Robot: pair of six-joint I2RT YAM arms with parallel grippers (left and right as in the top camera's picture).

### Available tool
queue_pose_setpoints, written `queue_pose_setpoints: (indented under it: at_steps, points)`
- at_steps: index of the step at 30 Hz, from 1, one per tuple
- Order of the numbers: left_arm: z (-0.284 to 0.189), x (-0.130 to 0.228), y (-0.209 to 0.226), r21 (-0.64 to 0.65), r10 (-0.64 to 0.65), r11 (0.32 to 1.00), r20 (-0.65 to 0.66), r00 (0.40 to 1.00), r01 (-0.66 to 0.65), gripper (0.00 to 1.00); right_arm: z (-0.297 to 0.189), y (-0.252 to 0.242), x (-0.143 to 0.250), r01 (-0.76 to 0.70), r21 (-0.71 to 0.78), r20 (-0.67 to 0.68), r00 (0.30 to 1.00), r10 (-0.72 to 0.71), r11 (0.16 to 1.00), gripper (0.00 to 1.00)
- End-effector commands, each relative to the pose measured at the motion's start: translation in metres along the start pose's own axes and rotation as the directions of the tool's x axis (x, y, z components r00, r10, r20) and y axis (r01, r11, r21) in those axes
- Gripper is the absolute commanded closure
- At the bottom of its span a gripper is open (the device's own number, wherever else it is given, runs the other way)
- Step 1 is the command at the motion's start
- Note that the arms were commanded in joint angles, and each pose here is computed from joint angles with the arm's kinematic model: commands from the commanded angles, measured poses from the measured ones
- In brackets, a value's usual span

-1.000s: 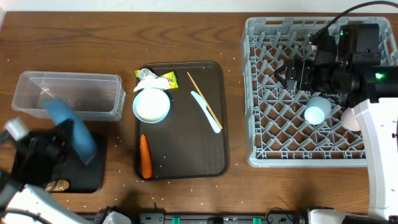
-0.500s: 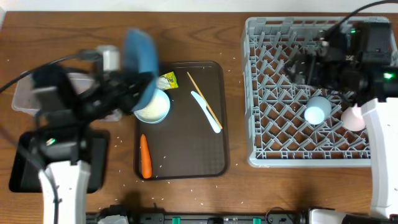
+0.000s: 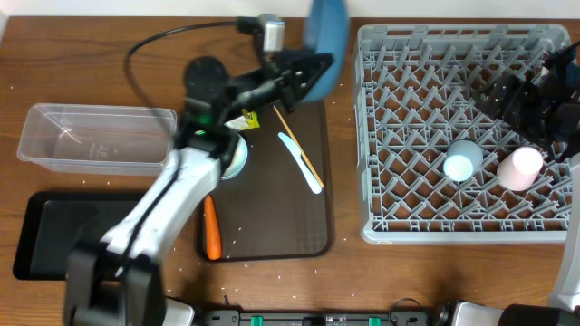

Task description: Sort waste into correct bins and load items into the dishwasher rack

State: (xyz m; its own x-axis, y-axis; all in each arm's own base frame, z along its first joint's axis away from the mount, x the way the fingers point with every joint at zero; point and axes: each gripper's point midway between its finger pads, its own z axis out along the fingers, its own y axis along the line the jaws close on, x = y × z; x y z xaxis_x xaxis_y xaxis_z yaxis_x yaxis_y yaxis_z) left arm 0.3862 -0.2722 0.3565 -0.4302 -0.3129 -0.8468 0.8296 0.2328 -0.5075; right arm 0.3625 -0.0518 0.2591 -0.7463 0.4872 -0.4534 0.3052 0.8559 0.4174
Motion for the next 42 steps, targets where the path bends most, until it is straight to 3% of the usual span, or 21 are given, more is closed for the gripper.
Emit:
queue_pose_setpoints:
  at_steps: [1, 8, 26, 40, 42]
  points:
    - [0.025, 0.001, 0.005, 0.063, -0.152, 0.987, 0.035, 0.988, 0.150, 0.94, -0.001, -0.004, 0.000, -0.025, 0.003, -0.003, 1.000, 0.025, 1.000, 0.14]
    - [0.066, 0.021, 0.002, 0.136, -0.195, 0.973, 0.030, 0.980, 0.189, 0.94, -0.002, -0.021, 0.007, -0.038, 0.102, -0.020, 0.999, 0.040, 0.994, 0.14]
    - [0.110, 0.033, -0.008, 0.013, -0.273, 0.960, 0.248, 0.929, 0.279, 0.94, -0.011, -0.051, 0.012, -0.134, 0.174, -0.026, 0.990, 0.140, 0.976, 0.14]
    - [0.114, 0.044, -0.012, 0.026, -0.275, 0.961, 0.213, 0.938, 0.276, 0.94, -0.013, -0.061, 0.015, -0.091, 0.231, -0.039, 0.994, 0.102, 0.969, 0.13]
    - [0.116, 0.047, -0.016, 0.035, -0.276, 0.961, 0.201, 0.940, 0.275, 0.94, -0.014, -0.068, 0.008, -0.087, 0.266, -0.007, 0.996, 0.092, 0.960, 0.18]
